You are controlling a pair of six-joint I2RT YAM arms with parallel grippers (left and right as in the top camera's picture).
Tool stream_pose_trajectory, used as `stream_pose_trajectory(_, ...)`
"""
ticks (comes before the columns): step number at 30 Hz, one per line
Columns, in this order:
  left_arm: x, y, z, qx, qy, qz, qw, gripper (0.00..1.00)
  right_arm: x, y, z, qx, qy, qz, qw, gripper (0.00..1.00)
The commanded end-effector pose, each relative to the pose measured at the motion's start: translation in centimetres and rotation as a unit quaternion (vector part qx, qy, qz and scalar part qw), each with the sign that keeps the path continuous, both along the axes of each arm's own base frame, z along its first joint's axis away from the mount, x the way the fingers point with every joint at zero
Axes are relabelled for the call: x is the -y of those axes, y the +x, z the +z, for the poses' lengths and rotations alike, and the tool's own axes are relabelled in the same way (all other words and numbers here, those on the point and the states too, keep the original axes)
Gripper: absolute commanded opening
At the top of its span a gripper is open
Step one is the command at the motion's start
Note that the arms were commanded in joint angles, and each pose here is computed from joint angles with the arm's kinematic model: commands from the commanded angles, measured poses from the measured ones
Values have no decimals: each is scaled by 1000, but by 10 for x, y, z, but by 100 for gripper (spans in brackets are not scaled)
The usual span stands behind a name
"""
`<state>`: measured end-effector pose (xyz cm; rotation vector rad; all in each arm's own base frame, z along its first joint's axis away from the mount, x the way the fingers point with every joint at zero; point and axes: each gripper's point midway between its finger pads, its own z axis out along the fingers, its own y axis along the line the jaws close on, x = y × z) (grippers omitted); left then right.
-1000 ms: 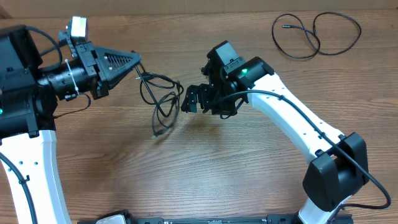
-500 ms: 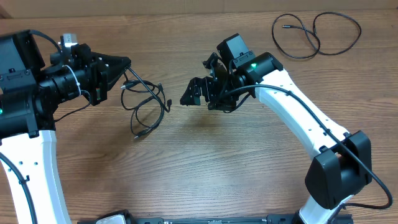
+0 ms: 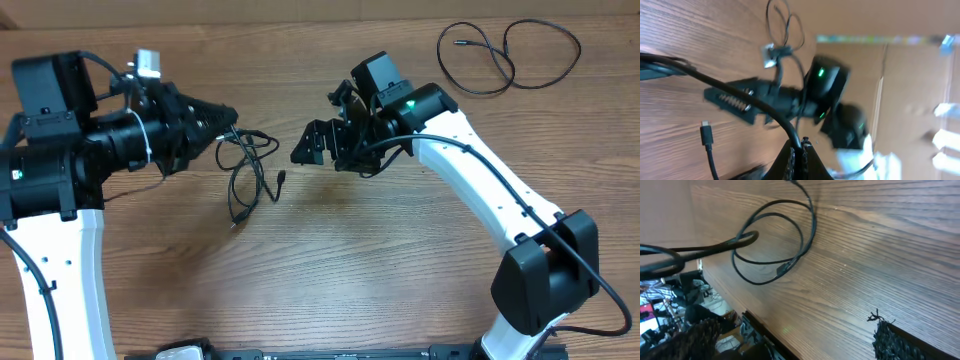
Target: Untangle cables
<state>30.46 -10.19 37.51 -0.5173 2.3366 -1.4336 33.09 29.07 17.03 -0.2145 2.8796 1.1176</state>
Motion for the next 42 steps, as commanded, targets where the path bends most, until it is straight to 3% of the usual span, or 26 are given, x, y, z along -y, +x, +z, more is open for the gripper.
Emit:
stream_pose_trajectory(1, 9, -13, 9, 115, 61, -77, 988, 4, 2, 0, 5, 10, 7, 8, 1000, 100)
stream_pose_trajectory(6, 15, -19, -5, 125, 109, -103, 981, 4, -14, -17, 20, 43, 71, 100, 992, 100)
stream_pose_trajectory(11, 29, -25, -9, 134, 122, -132, 974, 4, -14, -16, 21, 44, 71, 98, 992, 100)
stream_pose_trajectory(20, 47, -33, -15, 149, 150, -171, 962, 4, -15, -16, 21, 45, 72, 99, 991, 88)
stream_pose_trajectory(28, 19, -19, -39, 53, 205, -72, 975, 4, -15, -15, 21, 47, 72, 99, 991, 69)
stream_pose_trajectory(37, 19, -21, -55, 2, 201, -72, 977, 4, -30, -22, 24, 61, 79, 119, 988, 44)
stream_pose_trajectory(42, 28, -31, -61, -20, 195, -95, 976, 4, -33, -15, 24, 82, 76, 117, 987, 41)
